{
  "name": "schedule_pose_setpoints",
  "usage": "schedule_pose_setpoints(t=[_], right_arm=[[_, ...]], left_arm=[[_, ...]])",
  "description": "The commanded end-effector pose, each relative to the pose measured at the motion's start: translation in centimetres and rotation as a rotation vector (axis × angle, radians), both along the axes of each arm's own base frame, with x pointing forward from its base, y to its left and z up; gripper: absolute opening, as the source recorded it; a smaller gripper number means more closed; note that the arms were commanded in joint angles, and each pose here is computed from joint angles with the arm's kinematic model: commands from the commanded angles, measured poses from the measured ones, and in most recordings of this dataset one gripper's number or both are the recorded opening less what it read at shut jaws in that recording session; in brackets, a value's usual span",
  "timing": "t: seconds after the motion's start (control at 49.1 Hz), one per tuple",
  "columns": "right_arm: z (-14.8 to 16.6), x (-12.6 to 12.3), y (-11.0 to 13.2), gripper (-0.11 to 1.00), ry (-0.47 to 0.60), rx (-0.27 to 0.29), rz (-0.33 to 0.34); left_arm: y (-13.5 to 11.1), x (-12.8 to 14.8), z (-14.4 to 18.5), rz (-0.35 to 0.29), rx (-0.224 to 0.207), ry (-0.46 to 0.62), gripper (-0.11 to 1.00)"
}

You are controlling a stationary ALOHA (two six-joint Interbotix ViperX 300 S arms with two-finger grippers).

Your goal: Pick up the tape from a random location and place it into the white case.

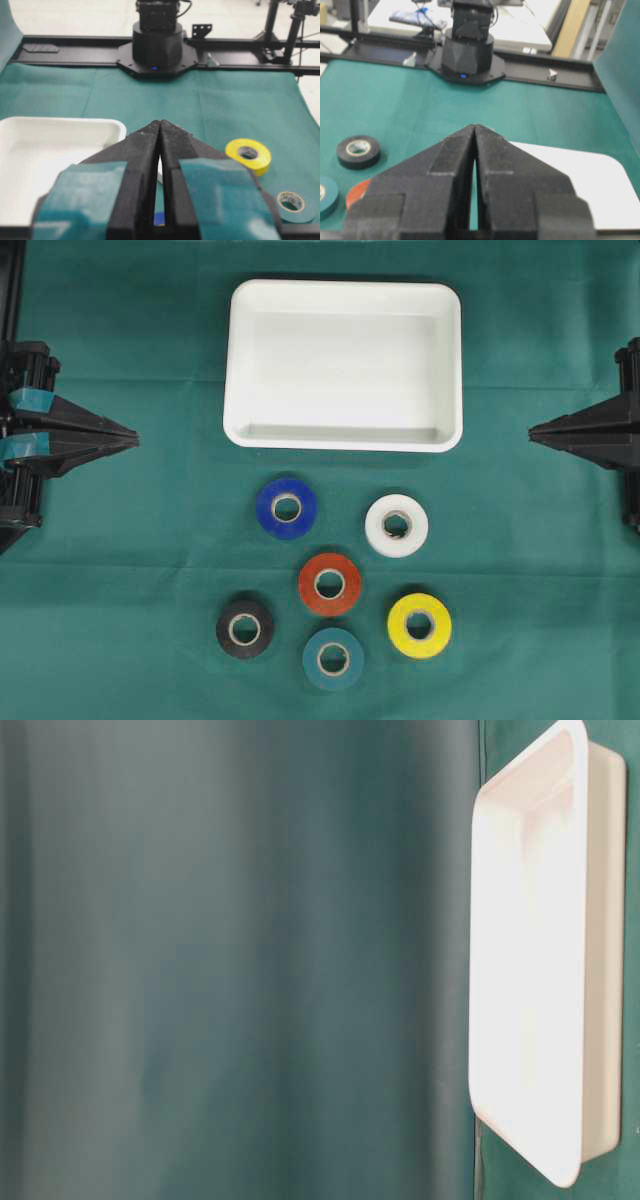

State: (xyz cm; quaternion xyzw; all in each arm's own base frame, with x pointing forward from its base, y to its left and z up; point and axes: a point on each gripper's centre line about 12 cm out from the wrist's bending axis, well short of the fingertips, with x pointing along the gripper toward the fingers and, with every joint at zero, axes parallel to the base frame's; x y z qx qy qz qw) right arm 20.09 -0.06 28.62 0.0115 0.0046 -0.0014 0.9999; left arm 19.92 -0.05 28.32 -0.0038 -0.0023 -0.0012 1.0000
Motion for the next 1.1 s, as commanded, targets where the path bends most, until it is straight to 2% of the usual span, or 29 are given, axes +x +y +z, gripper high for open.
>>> schedule_pose_setpoints(t=[0.0,0.041,0.142,0.183,0.305,0.407,0.468,0.509,0.712,0.834,0.916,1.078], right_arm=[[0.7,0.3,-0.1,0.0,-0.008,0.005,-0.004],[0.7,0.3,-0.1,0.0,-0.003,0.005,-0.004],[0.7,0.3,-0.1,0.06,-0.002,0.009,-0.004],[0.8,0.3,-0.1,0.14,-0.006,0.018,-0.006],[0.8,0.3,-0.1,0.51,-0.003,0.024,-0.007],[0.6,0.4,-0.1,0.79,0.004,0.025,-0.007],[0.5,0.5,-0.1,0.9,0.009,0.023,-0.007],[0.5,0.5,-0.1,0.92,0.011,0.023,-0.007],[0.6,0.5,-0.1,0.92,0.009,0.025,-0.007],[0.6,0.5,-0.1,0.92,0.009,0.025,-0.007],[0.5,0.5,-0.1,0.92,0.011,0.025,-0.007],[0.5,0.5,-0.1,0.92,0.012,0.023,-0.007]], left_arm=[[-0.1,0.3,0.9,-0.003,-0.002,-0.02,0.03],[-0.1,0.3,0.9,-0.003,-0.002,-0.02,0.07],[-0.1,0.3,1.0,-0.003,-0.002,-0.023,0.29],[-0.1,0.3,1.0,-0.003,-0.002,-0.026,0.41],[-0.1,0.3,1.0,-0.003,0.001,-0.025,0.77],[-0.1,0.3,1.0,-0.003,0.003,-0.023,0.97],[-0.1,0.3,0.9,-0.003,0.003,-0.02,1.0],[-0.1,0.3,1.0,-0.003,0.001,-0.021,0.99],[-0.1,0.3,1.0,-0.003,0.001,-0.021,0.99],[-0.1,0.3,1.0,-0.004,-0.014,-0.021,0.99],[-0.5,0.2,1.0,-0.022,-0.028,-0.023,0.99],[-1.6,0.2,0.9,-0.078,-0.025,-0.013,0.99]])
